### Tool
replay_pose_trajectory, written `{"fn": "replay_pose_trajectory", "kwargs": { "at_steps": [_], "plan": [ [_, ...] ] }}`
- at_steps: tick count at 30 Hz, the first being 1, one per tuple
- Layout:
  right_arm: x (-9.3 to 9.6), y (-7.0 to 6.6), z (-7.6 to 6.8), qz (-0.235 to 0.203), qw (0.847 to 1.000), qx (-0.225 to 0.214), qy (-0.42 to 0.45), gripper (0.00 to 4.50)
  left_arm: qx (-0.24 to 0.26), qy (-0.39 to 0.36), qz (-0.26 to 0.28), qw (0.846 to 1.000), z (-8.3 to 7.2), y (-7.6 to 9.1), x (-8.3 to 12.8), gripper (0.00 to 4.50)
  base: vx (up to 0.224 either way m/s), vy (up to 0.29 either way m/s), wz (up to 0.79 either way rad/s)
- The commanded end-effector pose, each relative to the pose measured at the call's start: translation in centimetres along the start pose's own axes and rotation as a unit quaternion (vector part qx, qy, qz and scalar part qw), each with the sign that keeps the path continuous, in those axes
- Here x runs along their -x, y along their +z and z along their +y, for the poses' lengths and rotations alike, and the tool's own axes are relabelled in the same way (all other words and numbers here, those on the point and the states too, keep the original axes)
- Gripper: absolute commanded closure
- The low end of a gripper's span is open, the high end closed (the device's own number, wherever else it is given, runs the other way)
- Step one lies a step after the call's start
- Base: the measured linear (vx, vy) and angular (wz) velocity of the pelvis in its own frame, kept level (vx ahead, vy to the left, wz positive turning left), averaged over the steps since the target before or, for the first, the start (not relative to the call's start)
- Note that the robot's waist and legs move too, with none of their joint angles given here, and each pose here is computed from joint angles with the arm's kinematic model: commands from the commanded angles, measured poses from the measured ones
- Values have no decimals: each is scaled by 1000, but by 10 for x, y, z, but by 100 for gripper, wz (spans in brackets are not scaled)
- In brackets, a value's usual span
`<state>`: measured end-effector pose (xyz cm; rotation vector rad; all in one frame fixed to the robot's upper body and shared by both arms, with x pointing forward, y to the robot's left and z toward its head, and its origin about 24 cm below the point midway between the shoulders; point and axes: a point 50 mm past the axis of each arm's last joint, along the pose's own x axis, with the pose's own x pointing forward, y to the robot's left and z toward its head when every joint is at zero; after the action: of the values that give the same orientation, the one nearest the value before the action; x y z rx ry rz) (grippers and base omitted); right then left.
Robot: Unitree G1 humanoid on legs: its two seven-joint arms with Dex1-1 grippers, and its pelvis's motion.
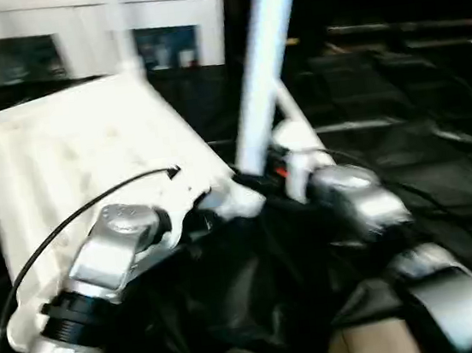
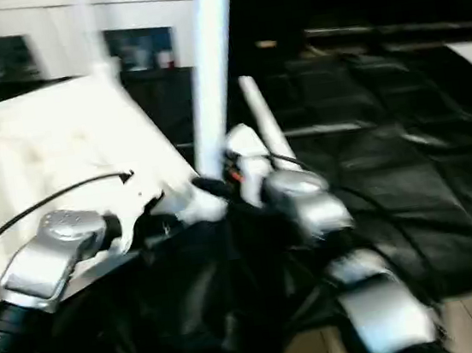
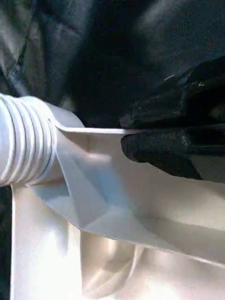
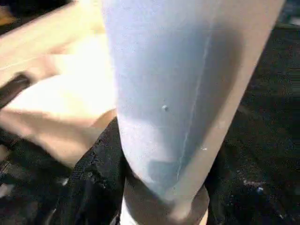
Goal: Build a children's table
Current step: Pick table leg
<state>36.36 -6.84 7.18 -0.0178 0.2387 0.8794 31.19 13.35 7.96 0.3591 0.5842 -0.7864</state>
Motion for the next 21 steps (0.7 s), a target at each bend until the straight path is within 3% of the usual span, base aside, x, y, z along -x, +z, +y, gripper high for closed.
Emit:
{"fn": "replay_pose_trajectory", "kwargs": {
  "at_steps": [1,7,16,21],
  "plan": [
    [8,-72,5,160,982,-81,-64,260,-9,2,-35,999,-12,22,0,450,0,0,0],
    [-10,-64,15,170,978,-70,-98,260,16,55,-23,998,-16,25,-4,450,0,0,0],
    [-16,-64,22,172,979,-68,-88,260,25,69,-18,997,-15,26,-2,450,0,0,0],
    [-19,-60,26,166,983,-44,-71,260,27,73,-17,997,-14,26,-1,450,0,0,0]
  ]
}}
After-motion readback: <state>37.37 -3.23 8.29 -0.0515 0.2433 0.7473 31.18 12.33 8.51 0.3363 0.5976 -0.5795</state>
